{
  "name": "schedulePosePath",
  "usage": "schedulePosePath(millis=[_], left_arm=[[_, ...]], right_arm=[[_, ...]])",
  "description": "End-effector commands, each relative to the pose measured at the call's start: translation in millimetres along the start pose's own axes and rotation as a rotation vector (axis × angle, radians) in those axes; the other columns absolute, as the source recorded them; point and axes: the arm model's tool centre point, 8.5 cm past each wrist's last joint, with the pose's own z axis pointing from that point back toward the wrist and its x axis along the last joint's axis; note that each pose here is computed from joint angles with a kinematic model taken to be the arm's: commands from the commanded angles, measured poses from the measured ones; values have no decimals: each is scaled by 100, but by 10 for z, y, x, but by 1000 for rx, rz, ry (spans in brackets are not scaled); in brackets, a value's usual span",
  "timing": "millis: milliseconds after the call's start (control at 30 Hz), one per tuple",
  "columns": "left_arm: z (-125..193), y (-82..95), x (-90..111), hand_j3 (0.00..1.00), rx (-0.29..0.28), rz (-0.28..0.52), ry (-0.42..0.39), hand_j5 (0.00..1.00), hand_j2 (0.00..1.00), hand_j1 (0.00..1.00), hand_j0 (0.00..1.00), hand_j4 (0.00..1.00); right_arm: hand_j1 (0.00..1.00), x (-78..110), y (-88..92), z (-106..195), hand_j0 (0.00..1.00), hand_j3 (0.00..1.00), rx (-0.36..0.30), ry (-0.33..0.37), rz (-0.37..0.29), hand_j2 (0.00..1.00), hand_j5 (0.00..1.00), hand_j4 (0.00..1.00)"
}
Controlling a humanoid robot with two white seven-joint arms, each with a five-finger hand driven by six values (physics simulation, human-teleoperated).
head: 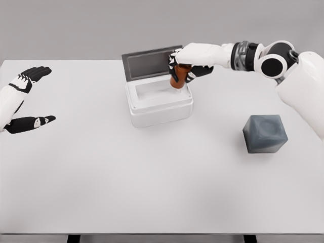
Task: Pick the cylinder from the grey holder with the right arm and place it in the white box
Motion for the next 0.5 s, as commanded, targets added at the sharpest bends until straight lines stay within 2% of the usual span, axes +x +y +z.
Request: schedulePosePath(millis=[0, 200, 300, 333, 367, 400, 433, 467], left_arm=[[0, 9, -1, 100, 4, 3, 0, 100, 100, 100, 100, 100], [0, 9, -1, 100, 4, 3, 0, 100, 100, 100, 100, 100], [0, 9, -1, 100, 4, 3, 0, 100, 100, 100, 100, 100], [0, 9, -1, 100, 4, 3, 0, 100, 100, 100, 100, 100], [0, 9, -1, 100, 4, 3, 0, 100, 100, 100, 100, 100], [0, 9, -1, 100, 4, 3, 0, 100, 100, 100, 100, 100], [0, 9, -1, 100, 4, 3, 0, 100, 100, 100, 100, 100], [0, 9, -1, 100, 4, 3, 0, 100, 100, 100, 100, 100]], right_arm=[[27, -6, -1, -6, 27, 27, -3, 2, -6, 27, 27, 27], [28, -1, -3, -7, 28, 28, -3, 1, -3, 28, 28, 28], [34, -6, -2, 4, 34, 34, -2, 2, 1, 34, 34, 34], [40, -11, 1, 9, 40, 40, 1, 5, 5, 40, 40, 40], [51, -8, 0, 13, 51, 51, 2, 5, 11, 51, 51, 51], [80, 2, -3, 11, 80, 80, 4, 2, 19, 80, 80, 80], [97, 9, -2, 8, 97, 97, 11, 6, 36, 97, 97, 97], [99, 13, -2, 2, 99, 99, 11, 6, 37, 99, 99, 99]])
